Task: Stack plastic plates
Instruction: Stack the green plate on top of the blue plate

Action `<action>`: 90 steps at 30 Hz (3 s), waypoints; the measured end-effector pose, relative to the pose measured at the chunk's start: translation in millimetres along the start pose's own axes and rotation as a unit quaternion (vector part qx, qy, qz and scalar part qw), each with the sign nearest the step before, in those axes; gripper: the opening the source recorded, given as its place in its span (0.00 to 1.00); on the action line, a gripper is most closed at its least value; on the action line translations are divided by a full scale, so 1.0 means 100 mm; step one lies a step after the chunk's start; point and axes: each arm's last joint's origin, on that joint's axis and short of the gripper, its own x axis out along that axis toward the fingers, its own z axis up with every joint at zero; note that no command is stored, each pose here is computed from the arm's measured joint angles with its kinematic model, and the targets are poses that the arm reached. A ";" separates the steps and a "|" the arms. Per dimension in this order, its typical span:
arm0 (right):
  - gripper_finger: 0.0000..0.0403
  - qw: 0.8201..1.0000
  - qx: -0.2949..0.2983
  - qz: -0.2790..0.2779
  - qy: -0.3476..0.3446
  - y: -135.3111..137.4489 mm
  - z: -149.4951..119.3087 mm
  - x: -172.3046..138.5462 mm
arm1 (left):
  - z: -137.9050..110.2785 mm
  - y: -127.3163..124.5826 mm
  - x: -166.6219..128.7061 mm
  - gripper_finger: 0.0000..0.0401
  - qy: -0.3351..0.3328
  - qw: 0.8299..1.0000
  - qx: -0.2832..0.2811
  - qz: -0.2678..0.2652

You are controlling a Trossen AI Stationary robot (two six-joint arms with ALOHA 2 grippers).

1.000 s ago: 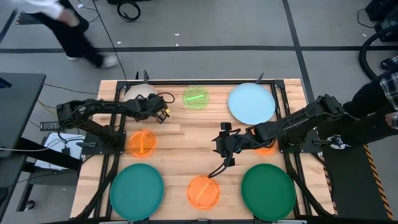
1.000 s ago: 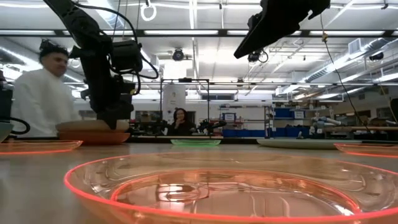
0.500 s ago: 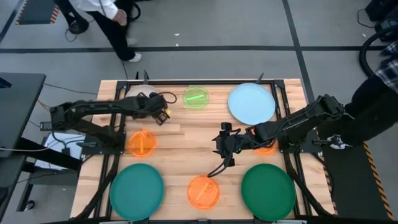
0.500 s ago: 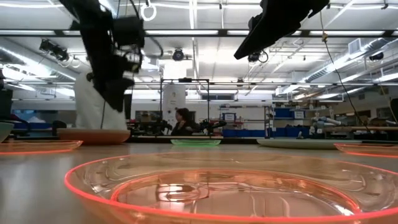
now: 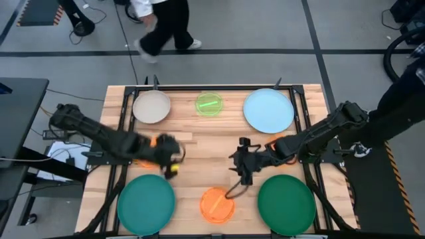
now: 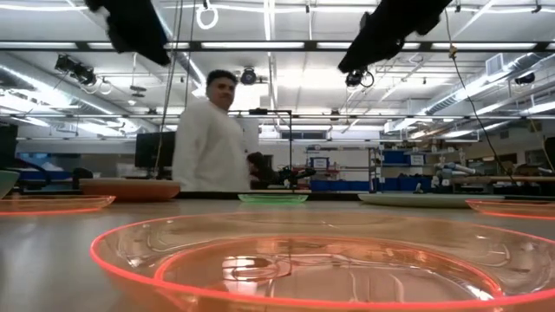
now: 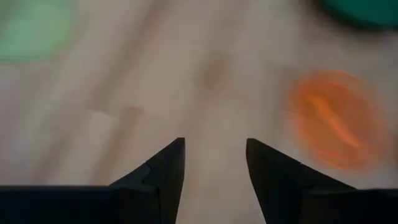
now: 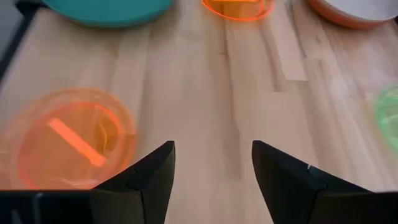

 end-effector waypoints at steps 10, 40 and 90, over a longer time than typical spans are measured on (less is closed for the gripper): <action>0.53 0.994 0.082 0.003 -0.077 0.70 -0.15 -0.27 | -0.39 -0.95 -0.09 0.44 0.024 0.996 0.024 -0.088; 0.50 0.853 0.378 -0.126 0.337 2.35 -0.04 0.14 | -1.71 -1.79 -0.59 0.44 0.086 0.984 0.080 -0.133; 0.03 0.795 0.380 -0.182 0.437 2.26 -0.06 0.20 | -1.65 -1.85 -0.81 0.44 0.030 0.956 0.203 -0.211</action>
